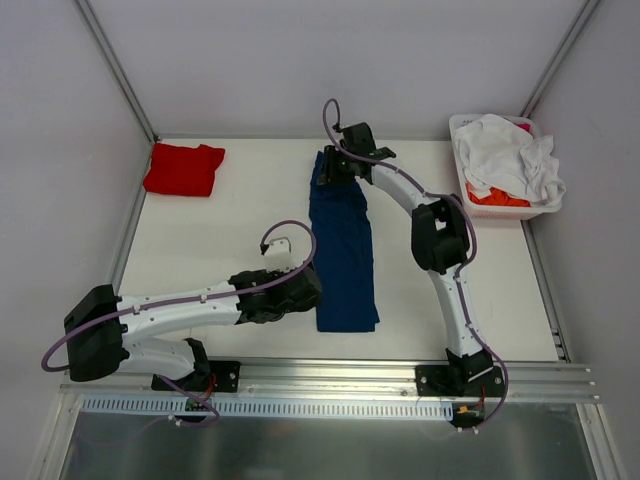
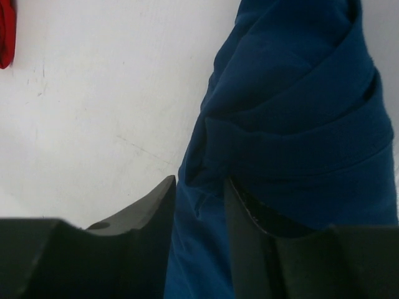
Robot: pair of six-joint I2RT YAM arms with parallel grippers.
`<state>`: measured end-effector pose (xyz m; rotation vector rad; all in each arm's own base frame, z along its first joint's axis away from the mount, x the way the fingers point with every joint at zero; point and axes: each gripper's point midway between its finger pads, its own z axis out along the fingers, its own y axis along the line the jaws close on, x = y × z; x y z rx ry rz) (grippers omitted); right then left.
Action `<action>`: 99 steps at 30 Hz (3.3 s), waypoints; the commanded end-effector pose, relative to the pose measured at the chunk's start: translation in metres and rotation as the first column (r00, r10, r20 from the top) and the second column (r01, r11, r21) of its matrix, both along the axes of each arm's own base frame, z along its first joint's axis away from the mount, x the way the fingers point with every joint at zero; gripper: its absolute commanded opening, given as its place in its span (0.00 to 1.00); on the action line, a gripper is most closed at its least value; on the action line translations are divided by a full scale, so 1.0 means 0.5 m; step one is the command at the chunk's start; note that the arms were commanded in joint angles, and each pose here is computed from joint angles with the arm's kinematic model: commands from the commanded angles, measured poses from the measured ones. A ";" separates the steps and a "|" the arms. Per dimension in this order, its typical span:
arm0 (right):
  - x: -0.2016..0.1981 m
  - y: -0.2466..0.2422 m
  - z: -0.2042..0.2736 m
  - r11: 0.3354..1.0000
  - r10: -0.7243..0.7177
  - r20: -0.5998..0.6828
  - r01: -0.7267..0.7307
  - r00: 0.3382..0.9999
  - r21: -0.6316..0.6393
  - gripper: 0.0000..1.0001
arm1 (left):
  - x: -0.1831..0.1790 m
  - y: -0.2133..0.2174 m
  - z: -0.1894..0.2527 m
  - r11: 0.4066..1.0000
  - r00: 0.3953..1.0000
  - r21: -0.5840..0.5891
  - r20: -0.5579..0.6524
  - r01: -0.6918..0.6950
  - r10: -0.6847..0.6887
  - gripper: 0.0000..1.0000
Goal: Fold and stack the t-shirts
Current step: Fold the tshirt
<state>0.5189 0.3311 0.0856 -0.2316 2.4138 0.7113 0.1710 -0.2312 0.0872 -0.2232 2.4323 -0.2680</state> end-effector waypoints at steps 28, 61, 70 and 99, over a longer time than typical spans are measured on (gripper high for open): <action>-0.092 -0.111 0.260 0.997 -0.055 0.224 0.067 0.973 -0.049 0.57 | 0.002 0.015 0.019 1.000 0.999 -0.003 0.038 0.006 -0.006 0.99; -0.615 -0.306 0.005 0.963 -0.193 0.013 0.192 0.981 -0.188 0.57 | -0.031 -0.032 -0.110 0.999 0.992 0.031 -0.125 0.012 -0.008 0.99; -0.680 -0.288 -0.040 0.963 -0.175 -0.012 0.168 0.984 -0.212 0.57 | -0.025 -0.054 -0.118 1.000 0.993 -0.002 -0.122 0.006 -0.006 0.99; -0.740 -0.266 -0.111 0.949 -0.203 -0.028 0.190 0.979 -0.252 0.57 | -0.098 -0.120 -0.152 0.993 0.973 -0.109 -0.219 0.050 -0.073 0.93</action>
